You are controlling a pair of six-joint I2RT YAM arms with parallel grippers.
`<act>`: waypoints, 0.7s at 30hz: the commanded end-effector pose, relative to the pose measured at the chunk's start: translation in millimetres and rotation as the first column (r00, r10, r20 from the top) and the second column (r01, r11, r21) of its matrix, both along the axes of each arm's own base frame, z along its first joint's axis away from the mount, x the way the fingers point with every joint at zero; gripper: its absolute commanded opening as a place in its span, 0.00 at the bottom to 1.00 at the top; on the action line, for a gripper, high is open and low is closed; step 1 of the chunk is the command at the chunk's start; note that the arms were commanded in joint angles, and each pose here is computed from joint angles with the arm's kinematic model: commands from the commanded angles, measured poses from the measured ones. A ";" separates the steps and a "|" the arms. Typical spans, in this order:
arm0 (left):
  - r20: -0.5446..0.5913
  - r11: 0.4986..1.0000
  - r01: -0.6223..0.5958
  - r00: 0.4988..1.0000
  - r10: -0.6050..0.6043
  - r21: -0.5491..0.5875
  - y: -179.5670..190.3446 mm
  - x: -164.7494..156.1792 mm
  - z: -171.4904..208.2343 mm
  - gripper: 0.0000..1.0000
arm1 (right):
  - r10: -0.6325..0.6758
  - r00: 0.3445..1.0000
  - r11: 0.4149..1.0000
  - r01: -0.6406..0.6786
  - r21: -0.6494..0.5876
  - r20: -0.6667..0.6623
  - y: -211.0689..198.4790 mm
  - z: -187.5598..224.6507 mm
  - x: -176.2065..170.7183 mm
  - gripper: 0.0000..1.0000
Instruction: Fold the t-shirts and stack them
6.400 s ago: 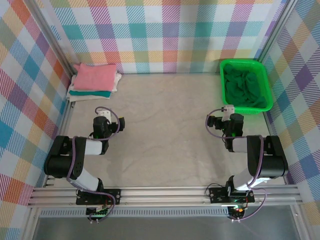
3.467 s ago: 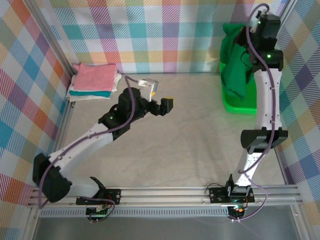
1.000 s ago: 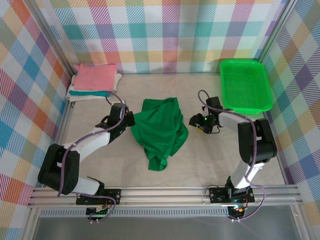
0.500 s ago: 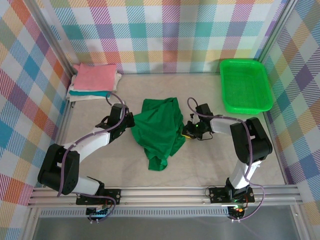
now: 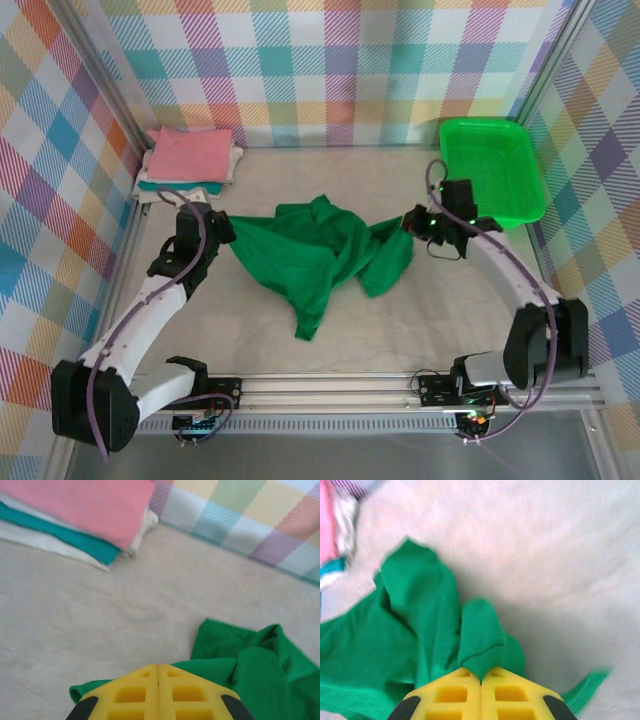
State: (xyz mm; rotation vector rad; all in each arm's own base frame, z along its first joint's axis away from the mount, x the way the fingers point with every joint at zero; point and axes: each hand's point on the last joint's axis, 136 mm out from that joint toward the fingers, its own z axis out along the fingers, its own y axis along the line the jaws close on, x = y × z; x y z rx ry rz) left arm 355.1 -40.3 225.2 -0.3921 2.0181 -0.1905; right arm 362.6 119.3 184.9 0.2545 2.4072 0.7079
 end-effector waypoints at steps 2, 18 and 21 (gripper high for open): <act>0.059 0.995 -0.042 0.998 0.037 0.092 20.8 -6.7 48.0 0.00 | 0.012 0.995 0.993 0.000 -0.121 0.096 -16.0 49.0 -4.8 0.00; 0.116 0.988 -0.095 0.990 0.081 0.118 41.1 15.5 108.2 0.00 | -0.142 0.951 0.945 0.213 -0.250 0.274 -66.8 128.2 10.7 0.00; 0.184 0.989 -0.103 0.979 0.082 0.104 44.0 -5.5 143.6 0.00 | -0.124 0.934 0.944 0.215 -0.250 0.335 -68.5 156.7 -1.7 0.00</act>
